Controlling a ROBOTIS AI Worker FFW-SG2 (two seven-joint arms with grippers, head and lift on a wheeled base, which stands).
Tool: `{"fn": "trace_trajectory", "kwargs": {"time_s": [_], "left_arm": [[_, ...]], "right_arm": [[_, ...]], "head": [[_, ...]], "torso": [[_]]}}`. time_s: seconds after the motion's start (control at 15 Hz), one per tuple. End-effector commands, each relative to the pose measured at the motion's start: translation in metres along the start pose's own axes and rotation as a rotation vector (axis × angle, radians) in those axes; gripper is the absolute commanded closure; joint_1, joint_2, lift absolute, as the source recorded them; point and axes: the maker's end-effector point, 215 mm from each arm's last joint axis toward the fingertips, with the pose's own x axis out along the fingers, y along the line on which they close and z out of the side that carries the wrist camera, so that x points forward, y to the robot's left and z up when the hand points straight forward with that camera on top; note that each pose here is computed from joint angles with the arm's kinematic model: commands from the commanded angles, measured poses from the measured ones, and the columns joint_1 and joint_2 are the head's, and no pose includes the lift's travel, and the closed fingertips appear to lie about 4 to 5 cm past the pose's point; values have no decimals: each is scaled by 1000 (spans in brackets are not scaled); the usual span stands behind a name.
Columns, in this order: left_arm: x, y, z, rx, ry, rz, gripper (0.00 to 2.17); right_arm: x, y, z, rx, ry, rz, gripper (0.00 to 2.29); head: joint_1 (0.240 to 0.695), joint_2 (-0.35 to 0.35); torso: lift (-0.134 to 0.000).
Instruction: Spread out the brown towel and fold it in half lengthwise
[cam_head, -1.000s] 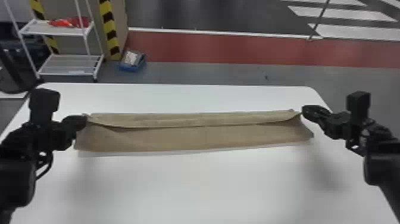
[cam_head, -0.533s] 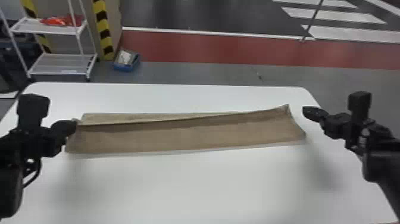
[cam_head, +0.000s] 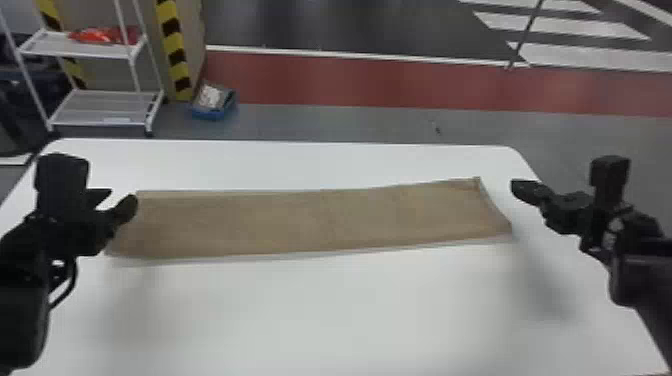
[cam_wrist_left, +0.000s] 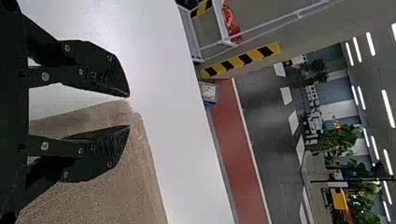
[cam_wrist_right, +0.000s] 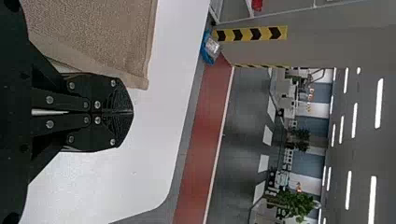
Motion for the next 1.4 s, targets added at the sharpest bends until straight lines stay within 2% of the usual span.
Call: {"fn": "trace_trajectory", "kwargs": {"time_s": [0.0, 0.2, 0.33, 0.4, 0.53, 0.67, 0.8, 1.07, 1.33], "left_arm": [[0, -5, 10, 6, -38, -2, 26], [0, -6, 12, 4, -45, 2, 26], [-6, -5, 10, -23, -56, -4, 36], [-10, -1, 9, -49, -59, -5, 36], [-23, 15, 0, -154, -65, -20, 36], [-37, 20, -18, -252, -33, -70, 36], [-43, 19, -28, -310, -2, -105, 39], [-40, 6, -32, -328, 10, -140, 66], [-31, -6, -33, -337, 16, -164, 80]], "right_arm": [[-2, 0, -3, -1, -2, 0, 1291], [-4, 1, -6, -4, -1, 1, 1291], [-8, -3, -2, 10, -13, 6, 1291], [-12, -6, -1, 17, -20, 5, 1291], [-18, -8, -6, 37, -13, 9, 1268], [-24, -8, -14, 59, -13, 11, 643], [-26, -2, -23, 73, -7, 28, 610], [-30, 15, -42, 115, 2, 65, 613], [-35, 22, -54, 125, 14, 90, 613]], "head": [[695, -136], [695, -143], [695, -145], [695, -146], [695, -148], [695, -144], [695, -141], [695, -135], [695, -137]], "torso": [[-125], [-125], [-125], [-125], [-125], [-125], [-125], [-125], [-125]]}}
